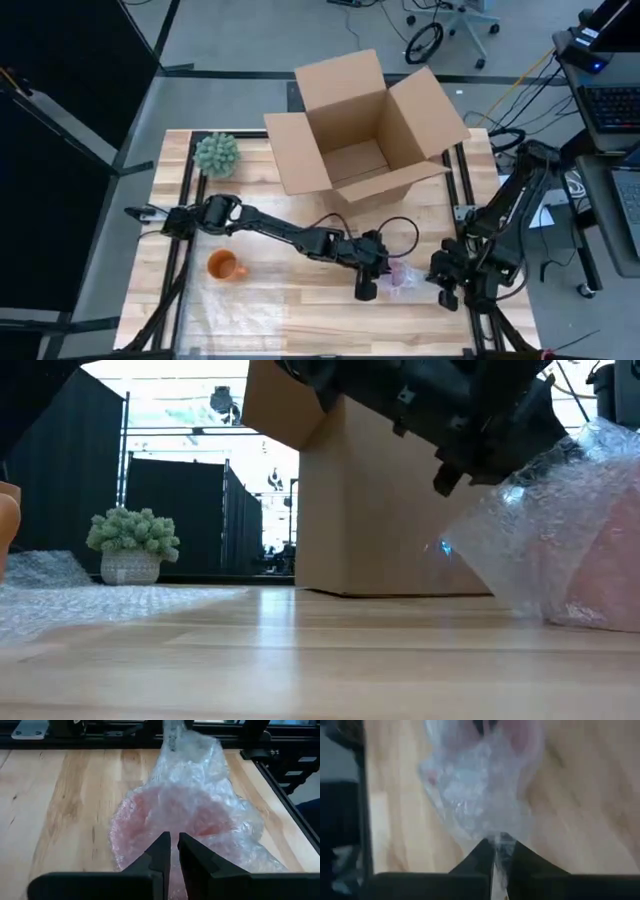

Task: Wrap mug
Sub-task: Wrap the pink mug with bubble wrap

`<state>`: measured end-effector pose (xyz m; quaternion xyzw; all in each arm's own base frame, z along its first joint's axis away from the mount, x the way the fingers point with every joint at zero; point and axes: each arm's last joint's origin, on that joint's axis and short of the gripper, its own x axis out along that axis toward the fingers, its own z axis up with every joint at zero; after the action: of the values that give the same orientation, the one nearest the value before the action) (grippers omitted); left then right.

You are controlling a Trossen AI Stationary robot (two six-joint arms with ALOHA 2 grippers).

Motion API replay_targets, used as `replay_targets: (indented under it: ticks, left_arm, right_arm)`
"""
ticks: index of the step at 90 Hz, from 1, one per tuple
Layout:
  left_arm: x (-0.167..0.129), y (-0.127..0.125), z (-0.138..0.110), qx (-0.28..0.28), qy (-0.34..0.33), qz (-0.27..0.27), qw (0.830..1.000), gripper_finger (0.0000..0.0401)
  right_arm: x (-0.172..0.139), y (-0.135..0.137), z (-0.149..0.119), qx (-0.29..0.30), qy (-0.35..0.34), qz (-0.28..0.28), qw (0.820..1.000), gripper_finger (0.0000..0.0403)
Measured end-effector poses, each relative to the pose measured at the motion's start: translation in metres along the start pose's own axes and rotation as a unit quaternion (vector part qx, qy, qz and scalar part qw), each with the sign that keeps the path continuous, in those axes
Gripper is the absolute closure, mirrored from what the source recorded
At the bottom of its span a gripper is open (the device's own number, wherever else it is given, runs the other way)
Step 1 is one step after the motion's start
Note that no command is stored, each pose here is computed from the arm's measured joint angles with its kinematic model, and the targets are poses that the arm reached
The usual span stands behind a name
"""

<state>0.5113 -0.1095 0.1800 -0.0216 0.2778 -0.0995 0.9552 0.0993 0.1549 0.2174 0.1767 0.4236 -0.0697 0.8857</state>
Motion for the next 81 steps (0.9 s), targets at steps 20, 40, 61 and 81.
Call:
replay_targets:
  ticks: [20,40,61,81]
  left_arm:
    - [0.0,0.0,0.0,0.0,0.001,-0.001,1.0,0.0375]
    - [0.0,0.0,-0.001,0.0,0.003,0.0,1.0,0.0375]
    - [0.001,-0.001,-0.002,-0.001,0.008,-0.003,1.0,0.0375]
    - [0.001,0.0,-0.004,-0.001,0.016,-0.002,1.0,0.0375]
  right_arm:
    - [0.003,0.0,0.017,-0.026,-0.084,-0.011,0.996,0.04]
    - [0.022,0.006,0.034,-0.072,-0.114,-0.034,0.99,0.0402]
    - [0.041,0.016,0.044,-0.109,-0.129,-0.033,0.985,0.0402]
    - [0.071,0.017,0.045,-0.123,-0.064,-0.045,0.989,0.0403]
